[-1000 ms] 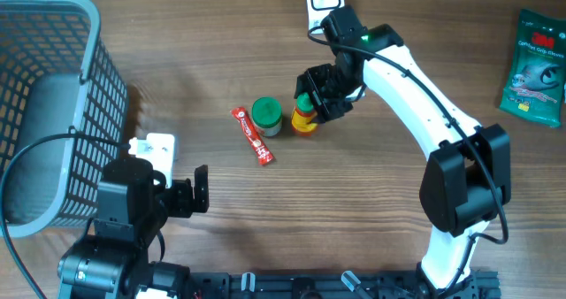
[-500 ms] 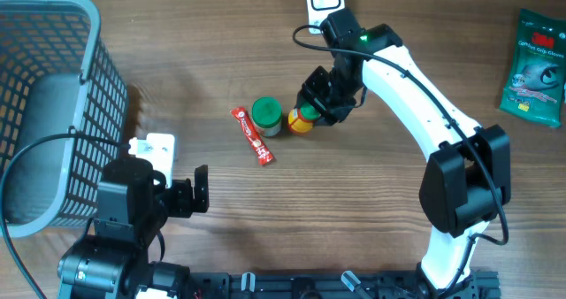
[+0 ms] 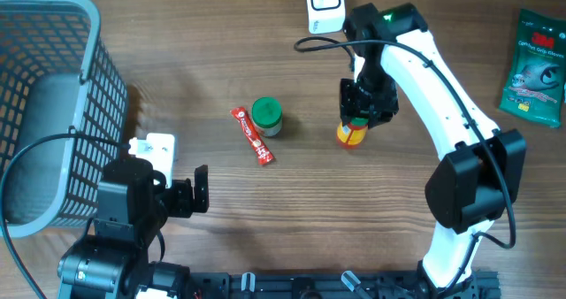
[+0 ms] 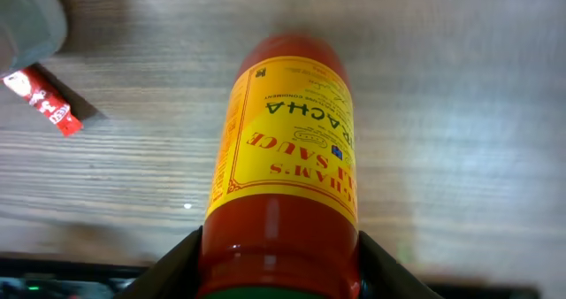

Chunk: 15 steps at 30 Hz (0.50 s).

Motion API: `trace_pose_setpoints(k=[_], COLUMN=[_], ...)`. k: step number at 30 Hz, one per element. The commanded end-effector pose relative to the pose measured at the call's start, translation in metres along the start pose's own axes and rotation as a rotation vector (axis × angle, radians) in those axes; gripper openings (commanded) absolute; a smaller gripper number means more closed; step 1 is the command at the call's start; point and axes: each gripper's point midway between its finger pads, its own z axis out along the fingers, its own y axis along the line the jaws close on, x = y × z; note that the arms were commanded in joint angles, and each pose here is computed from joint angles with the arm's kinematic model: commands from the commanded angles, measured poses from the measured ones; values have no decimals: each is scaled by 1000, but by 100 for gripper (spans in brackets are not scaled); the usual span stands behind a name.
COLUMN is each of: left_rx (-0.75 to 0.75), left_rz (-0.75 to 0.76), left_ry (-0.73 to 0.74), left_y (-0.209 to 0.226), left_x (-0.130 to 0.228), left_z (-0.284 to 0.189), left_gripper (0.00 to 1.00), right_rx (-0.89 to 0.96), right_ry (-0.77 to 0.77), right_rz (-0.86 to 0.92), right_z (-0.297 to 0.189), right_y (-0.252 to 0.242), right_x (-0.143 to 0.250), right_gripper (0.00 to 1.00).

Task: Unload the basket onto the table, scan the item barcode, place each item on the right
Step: 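Lift the sriracha bottle and carry it toward the scanner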

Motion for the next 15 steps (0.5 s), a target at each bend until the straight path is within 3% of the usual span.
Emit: trace_pose_setpoints(k=[1,8,12,15], left_rx=[9,9,9,9], left_rz=[-5,-5,-5,-6], left_ry=[-2,-2,-2,-2], left_y=[-2,-2,-2,-2], left_x=[1,1,1,1], left_z=[0,0,0,0], left_gripper=[100,100,100,100], right_rx=[17,28,37,55], right_ry=[-54,-109,-119,-123], right_rz=[-191,-402,-488,-492], right_z=[-9,-7,-6,-4], right_y=[7,26,35,36], right_x=[-4,-12,-11,-11], right_gripper=[49,64,67,76])
